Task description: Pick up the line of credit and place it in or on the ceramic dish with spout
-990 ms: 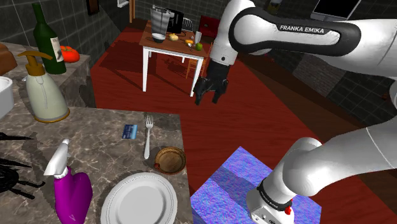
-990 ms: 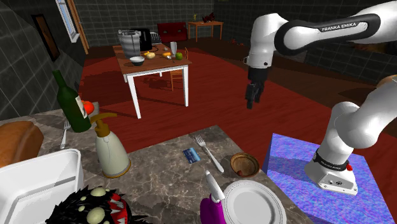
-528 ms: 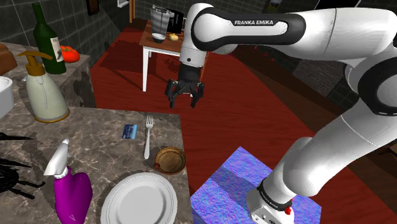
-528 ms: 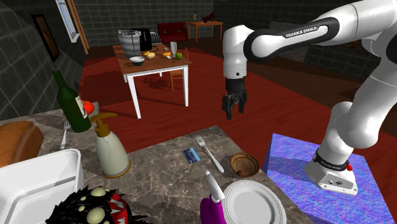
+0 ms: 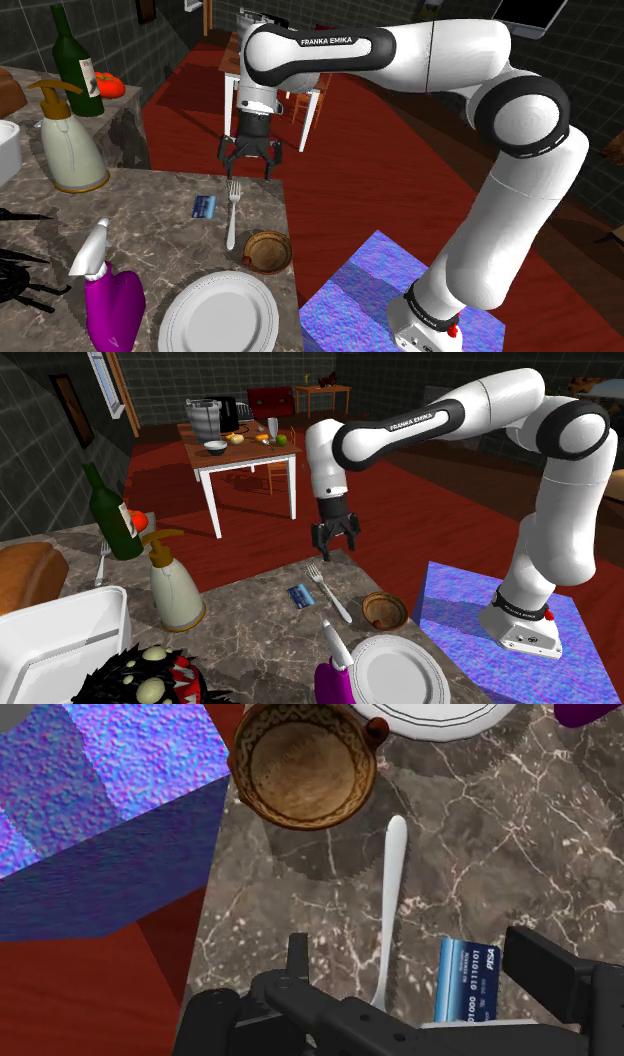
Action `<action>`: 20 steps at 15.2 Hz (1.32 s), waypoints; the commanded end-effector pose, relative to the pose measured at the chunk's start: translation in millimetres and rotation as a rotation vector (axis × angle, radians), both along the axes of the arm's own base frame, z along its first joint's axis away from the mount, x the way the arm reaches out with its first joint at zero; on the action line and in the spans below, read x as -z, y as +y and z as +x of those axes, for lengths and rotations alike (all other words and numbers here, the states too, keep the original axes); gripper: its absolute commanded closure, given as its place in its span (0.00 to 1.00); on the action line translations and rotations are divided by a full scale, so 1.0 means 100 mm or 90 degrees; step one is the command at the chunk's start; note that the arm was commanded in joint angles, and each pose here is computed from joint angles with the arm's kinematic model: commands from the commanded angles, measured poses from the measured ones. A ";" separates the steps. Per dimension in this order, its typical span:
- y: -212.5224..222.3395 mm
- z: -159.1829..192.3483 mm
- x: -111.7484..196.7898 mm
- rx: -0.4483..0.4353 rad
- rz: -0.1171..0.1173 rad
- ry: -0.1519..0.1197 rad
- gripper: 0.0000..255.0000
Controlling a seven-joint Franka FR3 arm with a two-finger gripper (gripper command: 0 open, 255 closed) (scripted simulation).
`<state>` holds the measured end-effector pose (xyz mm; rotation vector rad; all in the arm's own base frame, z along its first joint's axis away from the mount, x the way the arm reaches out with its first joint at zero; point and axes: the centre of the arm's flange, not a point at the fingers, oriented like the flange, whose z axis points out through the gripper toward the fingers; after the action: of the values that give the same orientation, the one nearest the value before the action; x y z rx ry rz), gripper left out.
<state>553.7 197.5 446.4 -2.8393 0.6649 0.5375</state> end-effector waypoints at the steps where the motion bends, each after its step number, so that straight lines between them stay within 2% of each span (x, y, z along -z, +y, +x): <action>1: 0.13 0.24 0.23 0.023 0.004 0.027 0.00; 9: 0.59 1.03 0.96 0.105 0.019 0.130 0.00; 16: 0.72 0.87 1.27 0.105 0.019 0.130 0.00; 20: 0.73 0.85 1.29 0.105 0.019 0.130 0.00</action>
<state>639.4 270.1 317.6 -2.6921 0.9083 0.8073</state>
